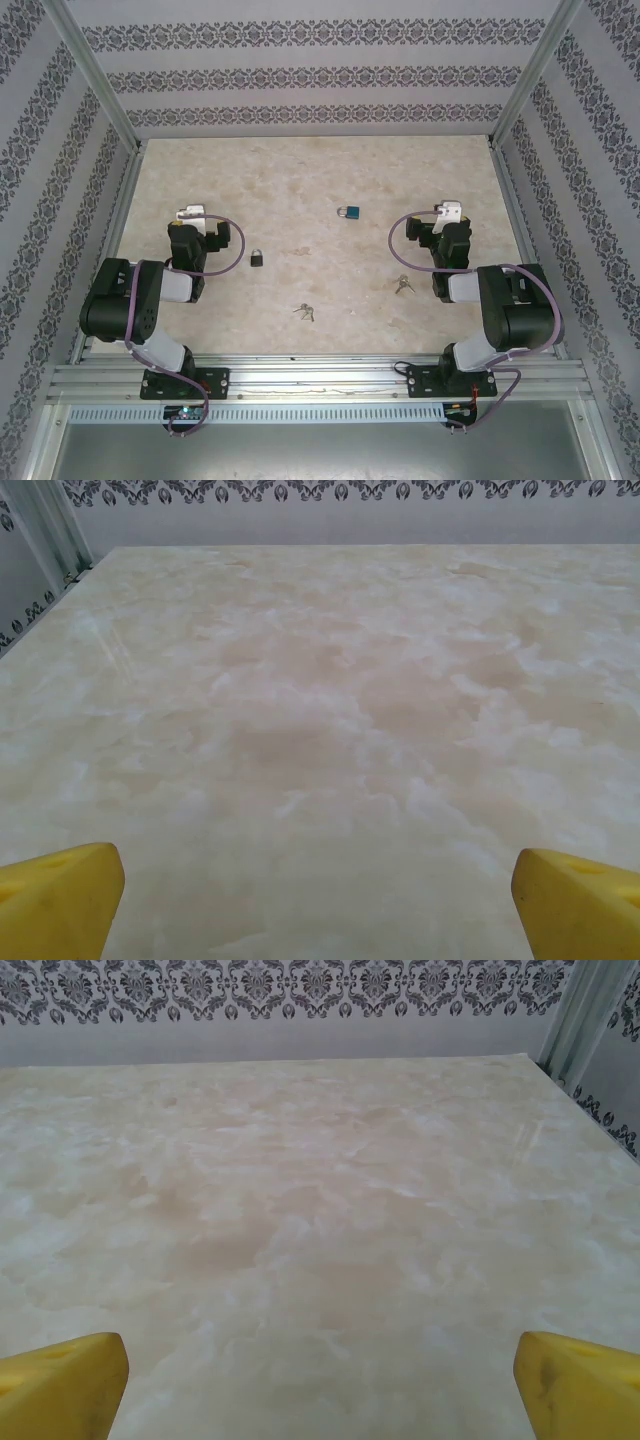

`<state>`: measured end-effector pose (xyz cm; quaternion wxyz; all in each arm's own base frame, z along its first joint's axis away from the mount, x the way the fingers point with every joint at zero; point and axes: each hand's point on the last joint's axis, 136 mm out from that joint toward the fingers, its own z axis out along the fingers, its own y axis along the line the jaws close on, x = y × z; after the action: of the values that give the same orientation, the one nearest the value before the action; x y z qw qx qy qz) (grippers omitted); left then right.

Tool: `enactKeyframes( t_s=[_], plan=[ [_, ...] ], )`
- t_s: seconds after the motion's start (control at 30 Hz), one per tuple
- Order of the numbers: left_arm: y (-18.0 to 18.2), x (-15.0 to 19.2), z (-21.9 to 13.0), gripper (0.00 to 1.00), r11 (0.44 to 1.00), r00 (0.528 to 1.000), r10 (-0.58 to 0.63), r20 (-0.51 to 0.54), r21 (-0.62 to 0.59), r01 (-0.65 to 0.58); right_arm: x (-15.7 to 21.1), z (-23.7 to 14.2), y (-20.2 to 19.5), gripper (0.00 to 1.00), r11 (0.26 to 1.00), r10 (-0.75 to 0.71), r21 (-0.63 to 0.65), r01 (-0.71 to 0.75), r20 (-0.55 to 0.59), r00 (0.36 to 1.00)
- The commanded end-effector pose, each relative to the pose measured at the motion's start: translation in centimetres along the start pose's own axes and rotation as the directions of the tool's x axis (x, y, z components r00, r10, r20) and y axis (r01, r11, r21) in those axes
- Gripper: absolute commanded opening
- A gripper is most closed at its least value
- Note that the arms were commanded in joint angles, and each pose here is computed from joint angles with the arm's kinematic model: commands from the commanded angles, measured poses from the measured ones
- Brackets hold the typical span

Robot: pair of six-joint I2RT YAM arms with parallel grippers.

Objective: Unlock with the key

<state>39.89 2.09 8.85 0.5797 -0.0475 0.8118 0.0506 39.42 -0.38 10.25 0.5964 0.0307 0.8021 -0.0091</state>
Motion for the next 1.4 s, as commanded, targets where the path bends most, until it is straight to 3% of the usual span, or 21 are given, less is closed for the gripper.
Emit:
enactKeyframes(
  t_s=[0.0, 0.9, 1.1, 1.2, 1.27, 1.37],
  plan=[
    [-0.1, 0.0, 0.0, 0.99, 1.000, 1.000, 0.012, -0.004, 0.012, -0.012, -0.6, 0.2, 0.7, 0.98, 0.999, -0.020, -0.036, 0.020, 0.017, 1.000],
    [-0.1, 0.0, 0.0, 0.99, 1.000, 1.000, 0.012, -0.005, 0.011, -0.012, -0.8, 0.2, 0.4, 0.98, 1.000, -0.010, -0.018, 0.011, 0.018, 1.000],
    [0.2, -3.2, -0.8, 0.99, 1.000, 0.998, 0.016, -0.059, -0.007, -0.016, -3.8, -1.4, -0.6, 0.98, 0.999, 0.001, 0.047, -0.001, 0.002, 1.000],
    [1.2, -5.1, -1.6, 0.99, 0.996, 0.996, -0.064, -0.064, -0.065, 0.059, -5.5, -2.1, -1.4, 0.98, 0.990, 0.109, 0.097, -0.104, -0.041, 0.993],
    [1.0, -6.0, -2.1, 0.99, 0.992, 0.991, -0.119, -0.064, -0.052, 0.116, -7.0, -2.6, -0.8, 0.98, 0.984, 0.169, 0.065, -0.165, -0.057, 0.984],
    [-0.4, -7.0, -2.9, 0.99, 0.961, 0.959, -0.270, -0.089, 0.032, 0.274, -8.5, -4.2, -0.1, 0.98, 0.913, 0.407, 0.021, -0.408, -0.113, 0.906]
  ],
)
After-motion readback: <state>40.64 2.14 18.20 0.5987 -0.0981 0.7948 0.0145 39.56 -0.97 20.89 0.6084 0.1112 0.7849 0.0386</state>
